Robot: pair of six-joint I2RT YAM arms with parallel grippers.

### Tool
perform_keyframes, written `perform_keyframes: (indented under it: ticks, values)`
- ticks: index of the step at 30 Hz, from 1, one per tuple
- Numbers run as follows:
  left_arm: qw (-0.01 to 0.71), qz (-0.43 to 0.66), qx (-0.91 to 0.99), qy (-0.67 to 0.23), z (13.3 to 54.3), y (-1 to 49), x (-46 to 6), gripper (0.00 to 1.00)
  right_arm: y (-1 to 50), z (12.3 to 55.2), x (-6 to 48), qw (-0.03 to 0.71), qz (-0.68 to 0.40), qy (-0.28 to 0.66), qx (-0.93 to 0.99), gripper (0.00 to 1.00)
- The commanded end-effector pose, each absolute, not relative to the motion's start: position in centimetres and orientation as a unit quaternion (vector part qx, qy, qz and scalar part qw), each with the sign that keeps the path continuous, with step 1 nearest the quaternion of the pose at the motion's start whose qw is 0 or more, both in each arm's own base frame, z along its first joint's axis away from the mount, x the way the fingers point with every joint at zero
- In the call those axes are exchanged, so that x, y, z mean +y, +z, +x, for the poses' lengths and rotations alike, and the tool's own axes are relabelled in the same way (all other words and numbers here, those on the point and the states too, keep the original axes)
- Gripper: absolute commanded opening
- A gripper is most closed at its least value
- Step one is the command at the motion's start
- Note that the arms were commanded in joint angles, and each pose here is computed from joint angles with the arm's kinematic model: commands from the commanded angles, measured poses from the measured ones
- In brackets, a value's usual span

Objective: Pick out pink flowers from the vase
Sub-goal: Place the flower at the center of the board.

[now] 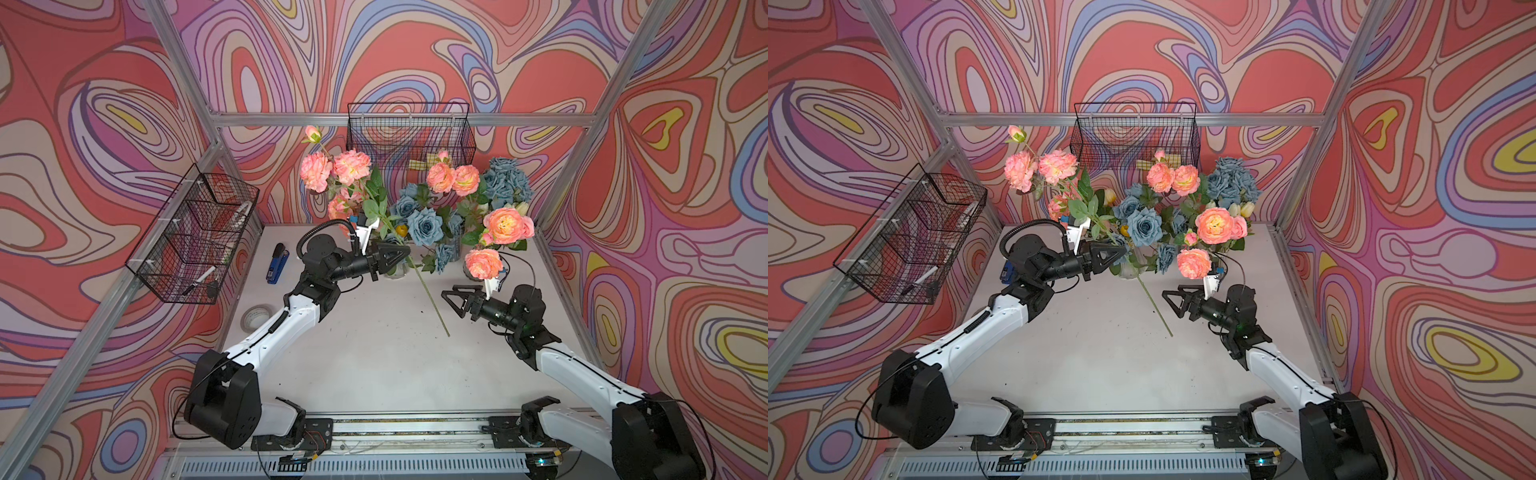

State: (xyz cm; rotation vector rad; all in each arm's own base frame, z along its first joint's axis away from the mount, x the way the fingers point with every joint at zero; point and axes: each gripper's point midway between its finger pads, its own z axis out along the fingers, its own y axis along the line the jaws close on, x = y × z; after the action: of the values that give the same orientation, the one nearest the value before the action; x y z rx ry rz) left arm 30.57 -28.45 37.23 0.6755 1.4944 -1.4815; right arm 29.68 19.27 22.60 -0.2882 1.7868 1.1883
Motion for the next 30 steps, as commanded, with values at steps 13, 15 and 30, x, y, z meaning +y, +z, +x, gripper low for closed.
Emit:
perform_keyframes:
  ticks: [13,15,30]
  values:
    - [0.442,0.292,0.656,-0.537,27.1,32.2,-31.6,0.00,26.2,26.2,21.3,0.477,-0.166,0.533,0.678,0.83]
    - [0.452,0.285,0.659,-0.530,27.3,32.1,-31.4,0.00,26.5,26.0,21.5,0.479,-0.171,0.528,0.680,0.81]
    - [0.556,0.242,0.661,-0.441,28.4,32.3,-29.5,0.00,24.9,26.8,23.5,0.457,-0.183,0.499,0.713,0.73]
